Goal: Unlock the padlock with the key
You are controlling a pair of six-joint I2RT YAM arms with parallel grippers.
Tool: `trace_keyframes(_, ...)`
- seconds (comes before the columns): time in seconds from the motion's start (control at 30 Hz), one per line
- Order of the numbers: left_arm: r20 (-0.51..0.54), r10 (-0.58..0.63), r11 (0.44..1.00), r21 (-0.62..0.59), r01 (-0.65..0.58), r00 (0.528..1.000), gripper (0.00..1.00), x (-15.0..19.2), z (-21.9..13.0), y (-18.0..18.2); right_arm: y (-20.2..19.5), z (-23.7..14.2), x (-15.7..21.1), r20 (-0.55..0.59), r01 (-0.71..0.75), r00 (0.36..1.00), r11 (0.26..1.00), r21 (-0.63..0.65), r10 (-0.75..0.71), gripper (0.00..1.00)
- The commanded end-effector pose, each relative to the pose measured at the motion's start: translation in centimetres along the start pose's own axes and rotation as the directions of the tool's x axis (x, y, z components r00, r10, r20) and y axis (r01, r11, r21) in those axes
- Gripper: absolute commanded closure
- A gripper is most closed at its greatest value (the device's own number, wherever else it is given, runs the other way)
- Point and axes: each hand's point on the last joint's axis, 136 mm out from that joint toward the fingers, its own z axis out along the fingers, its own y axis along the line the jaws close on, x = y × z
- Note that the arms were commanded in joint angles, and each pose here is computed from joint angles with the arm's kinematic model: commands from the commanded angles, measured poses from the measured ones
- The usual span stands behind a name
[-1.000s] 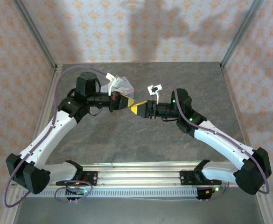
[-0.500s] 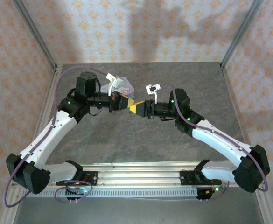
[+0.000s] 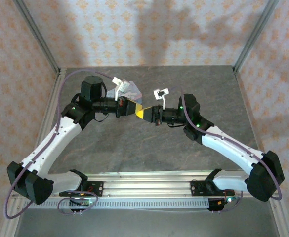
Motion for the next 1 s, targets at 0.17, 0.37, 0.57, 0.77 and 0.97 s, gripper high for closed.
trace_keyframes(0.17,0.170,-0.025,0.996,-0.079,0.038,0.985,0.55,-2.3,-1.9,0.4,-0.7,-1.1,-2.0,0.140,-0.009,0.990,1.000,-0.019,0.012,1.00)
trace_keyframes(0.37,0.240,-0.092,0.995,-0.024,0.101,0.966,0.57,-1.9,-2.4,0.7,-0.5,-1.1,-1.9,0.134,0.004,0.991,1.000,-0.027,-0.001,1.00)
trace_keyframes(0.57,0.263,-0.139,0.990,0.016,0.139,0.955,0.70,-0.9,-2.1,1.3,-0.2,-1.0,-2.0,0.133,0.003,0.991,0.999,-0.050,0.004,1.00)
trace_keyframes(0.77,0.251,-0.147,0.989,0.038,0.141,0.957,0.71,-0.8,-1.9,1.1,-0.4,-0.8,-1.8,0.120,0.004,0.993,0.999,-0.051,0.002,1.00)
trace_keyframes(0.97,0.246,-0.147,0.989,0.049,0.140,0.958,0.78,-0.8,-1.6,1.0,-0.3,-0.6,-2.0,0.119,0.005,0.993,0.998,-0.058,0.002,1.00)
